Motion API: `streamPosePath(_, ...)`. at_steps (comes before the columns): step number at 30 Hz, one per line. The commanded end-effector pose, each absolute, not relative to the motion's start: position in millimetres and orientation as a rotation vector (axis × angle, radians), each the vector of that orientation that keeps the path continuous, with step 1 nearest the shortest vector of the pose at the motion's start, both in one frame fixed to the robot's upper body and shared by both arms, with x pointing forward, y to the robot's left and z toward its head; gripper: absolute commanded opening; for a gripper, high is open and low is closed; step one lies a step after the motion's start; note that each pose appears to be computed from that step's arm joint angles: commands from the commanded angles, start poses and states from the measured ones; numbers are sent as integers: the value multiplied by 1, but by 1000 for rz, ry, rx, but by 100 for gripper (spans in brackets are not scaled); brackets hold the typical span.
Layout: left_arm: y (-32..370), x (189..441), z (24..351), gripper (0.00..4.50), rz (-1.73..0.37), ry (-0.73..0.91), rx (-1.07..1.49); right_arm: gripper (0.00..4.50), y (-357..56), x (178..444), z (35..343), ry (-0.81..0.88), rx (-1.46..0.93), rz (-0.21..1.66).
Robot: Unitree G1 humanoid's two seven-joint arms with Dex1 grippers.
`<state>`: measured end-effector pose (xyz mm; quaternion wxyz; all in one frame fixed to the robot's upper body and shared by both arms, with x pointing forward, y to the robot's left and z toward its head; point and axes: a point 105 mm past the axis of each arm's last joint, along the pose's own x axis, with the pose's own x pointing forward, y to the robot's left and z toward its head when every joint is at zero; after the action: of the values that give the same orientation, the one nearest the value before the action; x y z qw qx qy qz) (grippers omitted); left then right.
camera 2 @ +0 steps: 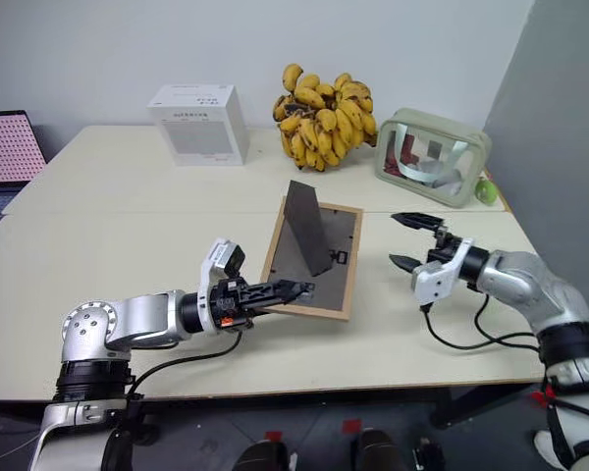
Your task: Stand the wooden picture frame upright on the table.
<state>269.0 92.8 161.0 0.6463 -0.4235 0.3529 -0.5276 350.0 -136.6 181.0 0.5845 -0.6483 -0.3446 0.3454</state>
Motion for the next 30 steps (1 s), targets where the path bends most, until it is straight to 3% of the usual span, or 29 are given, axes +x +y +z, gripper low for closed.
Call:
streamPosePath(1, 89, 265, 173, 128, -1276, 792, -970, 446, -114, 344, 192, -1008, -1504, 806)
streamPosePath(8, 83, 267, 173, 128, -1273, 786, -974, 446, -85, 327, 211, -1252, -1414, 814)
streamPosePath(23, 82, 252, 160, 128, -1256, 836, -908, 144, -86, 313, 206, -1326, -1380, 885)
streamPosePath(25, 83, 247, 163, 197, -1272, 815, -875, 144, -87, 312, 204, -1319, -1367, 897)
streamPosePath(26, 83, 246, 165, 208, -1279, 804, -870, 143, -87, 312, 204, -1316, -1365, 900)
streamPosePath(30, 109, 276, 184, 294, -1139, 656, -917, 131, -90, 312, 201, -1285, -1321, 939)
